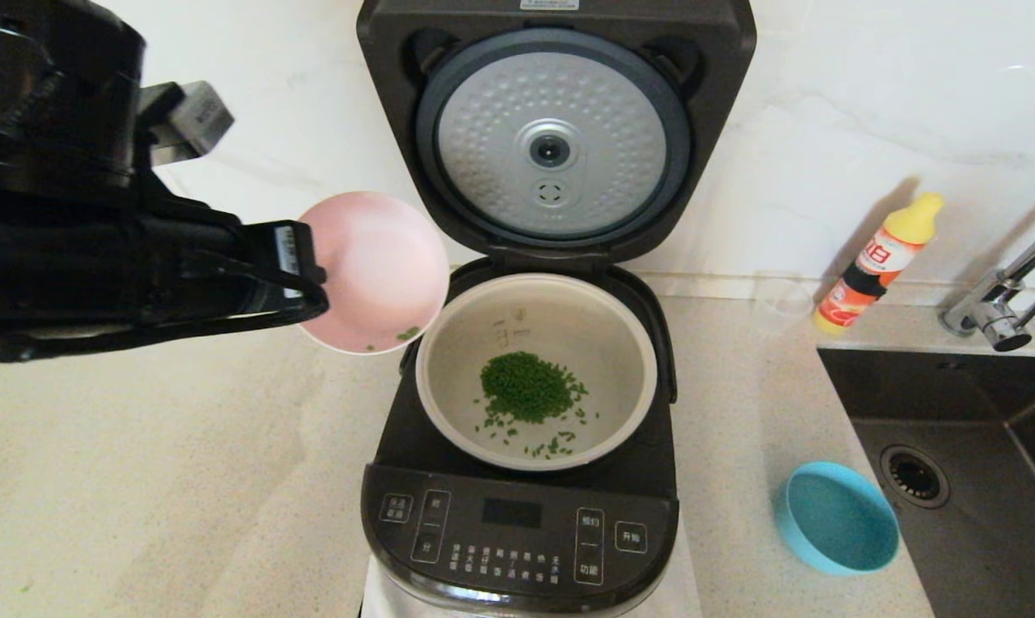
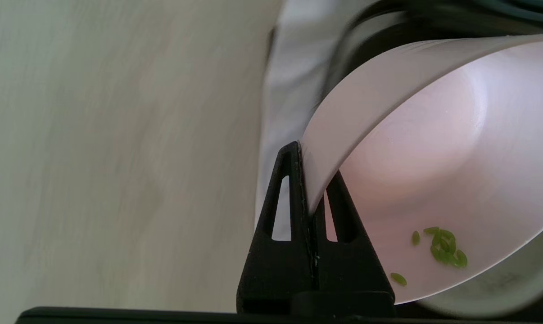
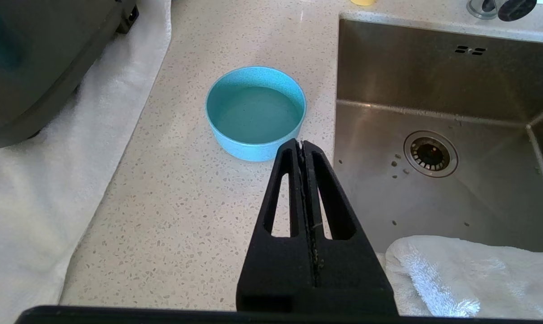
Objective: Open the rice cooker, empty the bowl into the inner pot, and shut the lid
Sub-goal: Place the bowl on the table
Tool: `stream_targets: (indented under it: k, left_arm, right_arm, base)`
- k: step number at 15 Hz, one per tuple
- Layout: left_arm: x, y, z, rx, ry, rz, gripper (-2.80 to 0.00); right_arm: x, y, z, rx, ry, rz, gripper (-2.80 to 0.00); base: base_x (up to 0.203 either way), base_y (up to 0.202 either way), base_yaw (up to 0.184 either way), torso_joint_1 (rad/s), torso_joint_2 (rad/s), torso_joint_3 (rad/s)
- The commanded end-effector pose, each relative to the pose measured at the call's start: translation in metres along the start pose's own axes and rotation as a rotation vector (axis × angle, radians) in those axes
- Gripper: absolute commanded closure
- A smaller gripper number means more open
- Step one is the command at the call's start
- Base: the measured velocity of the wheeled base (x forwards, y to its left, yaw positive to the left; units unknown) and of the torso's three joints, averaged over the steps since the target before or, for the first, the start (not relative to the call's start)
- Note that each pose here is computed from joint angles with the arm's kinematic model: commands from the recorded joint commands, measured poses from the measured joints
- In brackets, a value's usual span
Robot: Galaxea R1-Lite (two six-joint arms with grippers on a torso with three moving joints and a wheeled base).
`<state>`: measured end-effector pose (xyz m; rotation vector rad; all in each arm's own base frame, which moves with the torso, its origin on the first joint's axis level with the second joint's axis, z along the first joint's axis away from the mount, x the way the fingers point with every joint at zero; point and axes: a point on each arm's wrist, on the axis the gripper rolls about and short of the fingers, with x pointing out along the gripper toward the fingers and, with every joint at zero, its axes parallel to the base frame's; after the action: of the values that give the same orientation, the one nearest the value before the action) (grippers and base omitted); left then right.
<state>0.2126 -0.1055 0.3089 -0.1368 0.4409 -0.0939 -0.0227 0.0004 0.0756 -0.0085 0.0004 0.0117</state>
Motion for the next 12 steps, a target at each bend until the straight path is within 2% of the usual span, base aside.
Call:
stream_targets:
  k: [1, 4, 7, 8, 12]
  left_arm:
    - [-0.025, 0.031, 0.007, -0.129, 0.046, 0.090, 0.00]
    - [-0.033, 0.070, -0.001, -0.271, 0.092, 0.266, 0.00]
    - [-0.019, 0.111, -0.032, -0.385, 0.192, 0.467, 0.00]
    - [-0.007, 0.125, -0.043, -0.425, 0.240, 0.512, 0.00]
    - [0.051, 0.178, -0.074, -0.582, 0.361, 0.550, 0.00]
  right_arm:
    - [0.000, 0.000, 0.000, -0.001, 0.001, 0.001, 0.00]
    - [0.000, 0.000, 0.000, -0.001, 0.001, 0.001, 0.00]
    - [0.000, 0.000, 0.000, -0.001, 0.001, 0.001, 0.00]
    - [0.000, 0.000, 0.000, -0.001, 0.001, 0.001, 0.00]
    - [0.000, 0.000, 0.000, -0.001, 0.002, 0.001, 0.00]
  base:
    - [0.000, 0.000, 0.000, 0.000, 0.00, 0.000]
    - [0.000, 0.000, 0.000, 0.000, 0.00, 0.000]
    - [0.000, 0.000, 0.000, 0.000, 0.00, 0.000]
    - [0.000, 0.000, 0.000, 0.000, 0.00, 0.000]
    - [0.000, 0.000, 0.000, 0.000, 0.00, 0.000]
